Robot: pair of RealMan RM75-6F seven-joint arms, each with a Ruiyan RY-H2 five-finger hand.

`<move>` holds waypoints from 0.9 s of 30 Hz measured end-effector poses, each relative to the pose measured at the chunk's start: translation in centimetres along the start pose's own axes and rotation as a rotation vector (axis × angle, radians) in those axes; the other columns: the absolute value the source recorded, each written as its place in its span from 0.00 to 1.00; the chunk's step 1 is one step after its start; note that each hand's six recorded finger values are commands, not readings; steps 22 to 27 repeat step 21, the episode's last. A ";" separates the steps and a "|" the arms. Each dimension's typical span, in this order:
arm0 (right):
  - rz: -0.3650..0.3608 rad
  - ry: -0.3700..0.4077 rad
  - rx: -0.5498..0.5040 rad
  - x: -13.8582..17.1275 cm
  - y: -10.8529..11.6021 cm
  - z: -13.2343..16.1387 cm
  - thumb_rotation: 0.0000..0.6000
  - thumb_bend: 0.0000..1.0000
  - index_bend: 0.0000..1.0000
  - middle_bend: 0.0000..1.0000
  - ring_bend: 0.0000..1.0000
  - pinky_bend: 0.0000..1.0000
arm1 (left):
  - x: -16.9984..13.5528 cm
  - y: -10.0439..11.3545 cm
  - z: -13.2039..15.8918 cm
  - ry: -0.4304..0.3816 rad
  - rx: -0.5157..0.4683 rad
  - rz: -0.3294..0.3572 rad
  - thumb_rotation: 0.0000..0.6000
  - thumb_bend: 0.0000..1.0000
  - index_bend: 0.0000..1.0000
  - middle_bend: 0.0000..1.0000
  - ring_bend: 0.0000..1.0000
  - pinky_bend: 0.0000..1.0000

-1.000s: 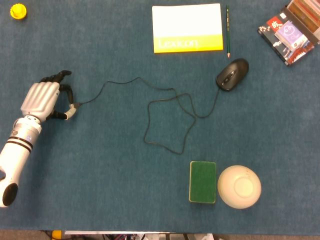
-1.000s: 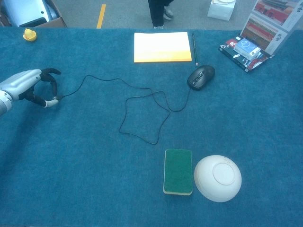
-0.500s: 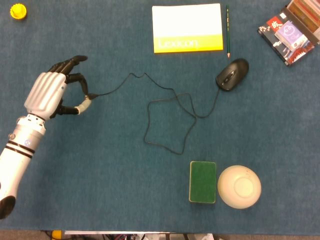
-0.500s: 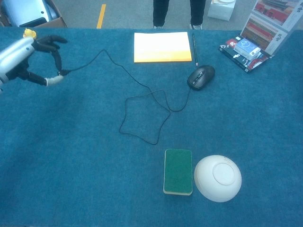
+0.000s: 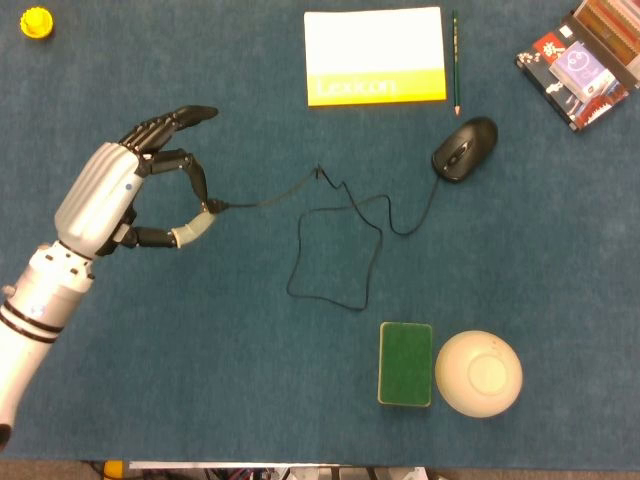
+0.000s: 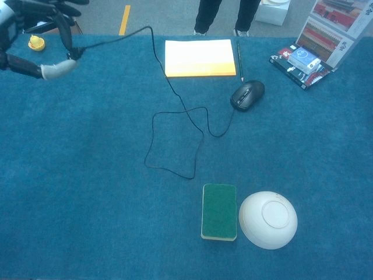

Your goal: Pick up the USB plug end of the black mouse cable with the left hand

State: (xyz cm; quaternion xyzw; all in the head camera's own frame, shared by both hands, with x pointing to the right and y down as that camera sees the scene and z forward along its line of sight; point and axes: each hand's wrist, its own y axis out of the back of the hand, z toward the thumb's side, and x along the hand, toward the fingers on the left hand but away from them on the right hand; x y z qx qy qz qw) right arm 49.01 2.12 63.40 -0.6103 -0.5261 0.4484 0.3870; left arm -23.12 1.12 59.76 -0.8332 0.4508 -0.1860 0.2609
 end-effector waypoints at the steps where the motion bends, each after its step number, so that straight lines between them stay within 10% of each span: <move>1: -0.001 -0.003 -0.002 0.0 0.0 -0.1 1.00 0.48 0.65 0.44 0.37 0.43 | -0.1 0.2 0.4 -0.013 -0.012 0.001 1.00 0.32 0.64 0.16 0.17 0.18; 27: -0.001 -0.020 -0.016 0.6 -0.2 -0.8 1.00 0.48 0.65 0.44 0.37 0.43 | -2.8 2.1 4.4 -0.124 -0.043 0.056 1.00 0.32 0.64 0.16 0.17 0.18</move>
